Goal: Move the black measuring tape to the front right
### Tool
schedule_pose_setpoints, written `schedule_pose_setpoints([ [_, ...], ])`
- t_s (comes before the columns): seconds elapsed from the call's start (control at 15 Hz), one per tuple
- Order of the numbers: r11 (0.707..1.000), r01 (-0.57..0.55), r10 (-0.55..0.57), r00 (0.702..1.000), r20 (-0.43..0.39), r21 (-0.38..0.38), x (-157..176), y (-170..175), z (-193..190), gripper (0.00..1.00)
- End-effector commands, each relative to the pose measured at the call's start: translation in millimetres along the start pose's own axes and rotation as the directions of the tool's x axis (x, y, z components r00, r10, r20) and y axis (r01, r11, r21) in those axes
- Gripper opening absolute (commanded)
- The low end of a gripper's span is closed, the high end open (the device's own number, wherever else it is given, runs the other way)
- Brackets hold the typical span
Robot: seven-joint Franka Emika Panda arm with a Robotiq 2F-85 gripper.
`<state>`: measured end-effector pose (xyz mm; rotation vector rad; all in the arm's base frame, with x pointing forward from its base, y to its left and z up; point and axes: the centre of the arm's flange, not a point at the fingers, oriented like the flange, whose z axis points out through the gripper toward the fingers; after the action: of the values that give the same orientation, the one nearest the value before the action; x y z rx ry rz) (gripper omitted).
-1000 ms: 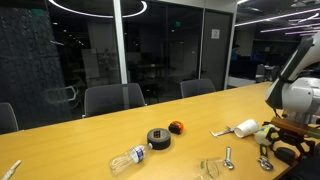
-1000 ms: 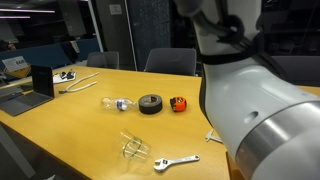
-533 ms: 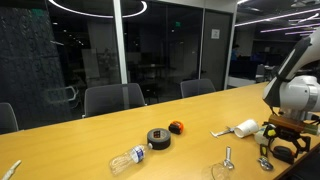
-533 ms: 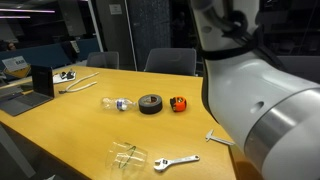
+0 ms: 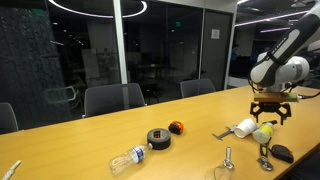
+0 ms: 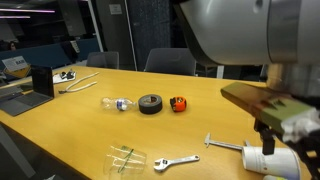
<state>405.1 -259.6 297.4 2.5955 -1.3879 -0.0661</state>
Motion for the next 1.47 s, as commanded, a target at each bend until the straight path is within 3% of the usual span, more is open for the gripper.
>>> schedule_pose_setpoints([
  [0.0, 0.982, 0.186, -0.184, 0.981, -0.056, 0.023, -38.3, -33.6, -83.5, 1.00],
  [0.2, 0.940, 0.339, -0.334, 0.938, -0.094, 0.044, -96.9, -61.7, -129.5, 1.00],
  [0.47, 0.844, 0.529, -0.515, 0.846, -0.142, 0.090, -170.8, -78.5, -171.3, 1.00],
  [0.73, 0.708, 0.687, -0.663, 0.726, -0.182, 0.163, -221.3, -72.7, -200.8, 1.00],
  [1.0, 0.540, 0.813, -0.788, 0.580, -0.206, 0.219, -250.1, -58.0, -217.2, 1.00],
  [1.13, 0.479, 0.847, -0.828, 0.523, -0.201, 0.231, -259.7, -52.2, -220.0, 1.00],
  [1.27, 0.455, 0.860, -0.852, 0.496, -0.168, 0.230, -266.7, -46.9, -219.9, 1.00],
  [1.33, 0.498, 0.842, -0.830, 0.532, -0.170, 0.207, -259.1, -60.0, -214.7, 1.00],
  [1.4, 0.486, 0.849, -0.839, 0.520, -0.162, 0.207, -261.7, -57.0, -214.7, 1.00],
])
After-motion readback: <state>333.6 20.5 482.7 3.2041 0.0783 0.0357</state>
